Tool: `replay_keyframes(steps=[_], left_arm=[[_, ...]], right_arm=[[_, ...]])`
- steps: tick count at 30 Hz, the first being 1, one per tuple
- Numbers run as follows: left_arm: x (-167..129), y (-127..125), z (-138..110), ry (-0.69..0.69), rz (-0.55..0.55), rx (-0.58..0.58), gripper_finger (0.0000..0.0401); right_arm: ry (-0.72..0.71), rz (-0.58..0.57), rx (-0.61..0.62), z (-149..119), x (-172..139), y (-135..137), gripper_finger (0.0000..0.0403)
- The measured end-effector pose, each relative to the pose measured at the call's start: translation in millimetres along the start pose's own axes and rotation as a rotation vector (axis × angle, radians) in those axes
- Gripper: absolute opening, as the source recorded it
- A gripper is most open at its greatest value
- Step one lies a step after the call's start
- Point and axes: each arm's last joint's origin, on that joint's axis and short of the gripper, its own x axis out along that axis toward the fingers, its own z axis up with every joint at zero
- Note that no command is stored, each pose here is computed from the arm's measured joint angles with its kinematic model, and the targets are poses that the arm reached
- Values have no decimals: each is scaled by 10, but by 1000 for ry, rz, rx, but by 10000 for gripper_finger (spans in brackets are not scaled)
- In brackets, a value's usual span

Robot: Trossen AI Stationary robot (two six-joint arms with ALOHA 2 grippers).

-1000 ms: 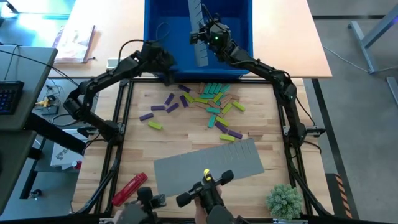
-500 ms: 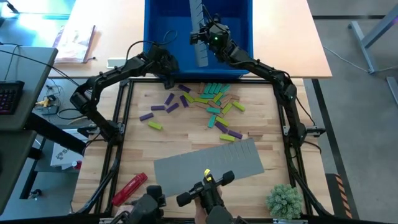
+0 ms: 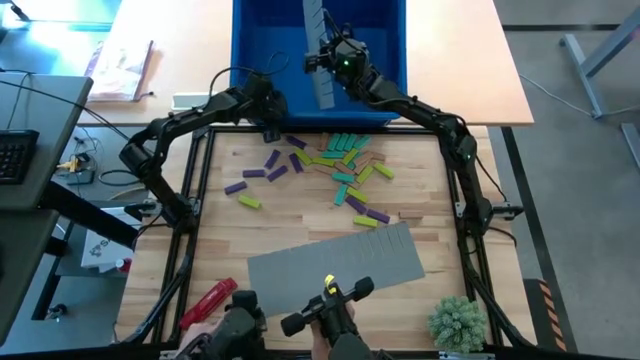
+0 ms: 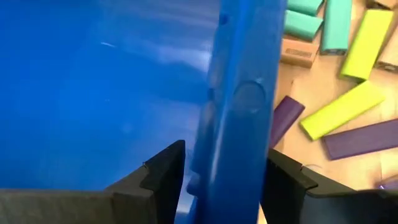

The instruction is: Sort blocks

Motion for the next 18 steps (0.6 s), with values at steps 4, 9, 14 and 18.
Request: replay_keyframes(steps=[4, 9, 14, 18], left_arm=[[79, -57, -32, 34, -64, 12, 158], [65, -204, 77, 43, -57, 47, 159], [65, -319, 128, 86, -11, 89, 159], [65, -340, 135, 84, -17, 65, 159]], right_arm=[[-2, -19, -2, 2, -4, -2, 0], [-7, -38, -3, 5, -4, -7, 0], [-10, -62, -5, 5, -4, -14, 0], [-5, -55, -3, -6, -29, 29, 0]])
